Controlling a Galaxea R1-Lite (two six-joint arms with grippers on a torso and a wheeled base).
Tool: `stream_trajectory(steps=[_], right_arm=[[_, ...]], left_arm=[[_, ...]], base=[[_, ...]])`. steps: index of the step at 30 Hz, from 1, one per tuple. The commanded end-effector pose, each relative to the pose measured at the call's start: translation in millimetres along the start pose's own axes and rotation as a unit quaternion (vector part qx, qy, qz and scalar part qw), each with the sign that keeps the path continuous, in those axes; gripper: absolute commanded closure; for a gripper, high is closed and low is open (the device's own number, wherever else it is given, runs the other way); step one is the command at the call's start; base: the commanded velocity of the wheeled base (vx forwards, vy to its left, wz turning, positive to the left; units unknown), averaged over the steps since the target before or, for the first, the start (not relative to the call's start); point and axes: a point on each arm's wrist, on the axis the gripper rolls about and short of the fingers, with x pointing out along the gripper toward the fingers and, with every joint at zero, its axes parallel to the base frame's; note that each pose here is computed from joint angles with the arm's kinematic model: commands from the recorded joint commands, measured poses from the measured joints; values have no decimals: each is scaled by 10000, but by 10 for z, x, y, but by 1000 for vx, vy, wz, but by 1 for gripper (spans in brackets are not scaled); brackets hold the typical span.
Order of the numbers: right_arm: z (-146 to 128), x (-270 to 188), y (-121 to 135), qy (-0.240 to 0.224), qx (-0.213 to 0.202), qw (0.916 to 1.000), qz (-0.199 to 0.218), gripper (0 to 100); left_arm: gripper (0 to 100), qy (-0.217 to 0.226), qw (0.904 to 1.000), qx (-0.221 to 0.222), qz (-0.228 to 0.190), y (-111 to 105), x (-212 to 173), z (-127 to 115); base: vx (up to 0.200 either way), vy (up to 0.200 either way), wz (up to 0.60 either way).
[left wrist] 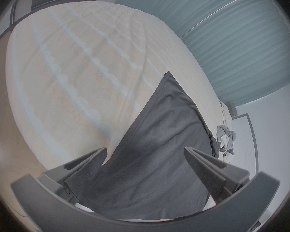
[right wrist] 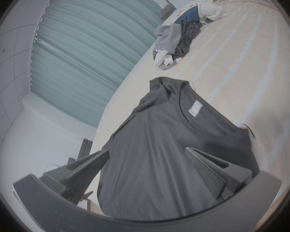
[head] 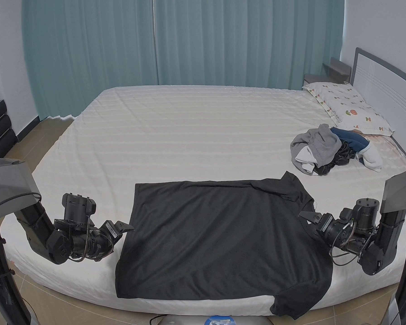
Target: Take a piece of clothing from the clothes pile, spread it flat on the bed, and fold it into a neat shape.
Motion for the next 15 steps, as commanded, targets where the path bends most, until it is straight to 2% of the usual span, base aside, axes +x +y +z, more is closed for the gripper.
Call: stream_trajectory(steps=[1,5,8,9,15], right_arm=[[-26,454,-63,-259,-30,9997,-3,0],[136,741,8,-357,-58,9993,61,0],[153,774,16,-337,-52,9994,39,0],[313,1038,80,-273,5,9996,-123,0],[448,1462,41,-263,56,9982,-536,0]], left_arm=[[0,74,9999,-114,18,4,101,-6],[0,32,9993,-364,-70,-44,124,22],[0,23,9991,-408,-82,-51,130,29],[0,-25,9981,-596,-174,-101,155,60],[0,-77,9980,-567,-263,-100,194,42]], base=[[0,0,0],[0,0,0],[0,0,0],[0,0,0],[0,0,0]])
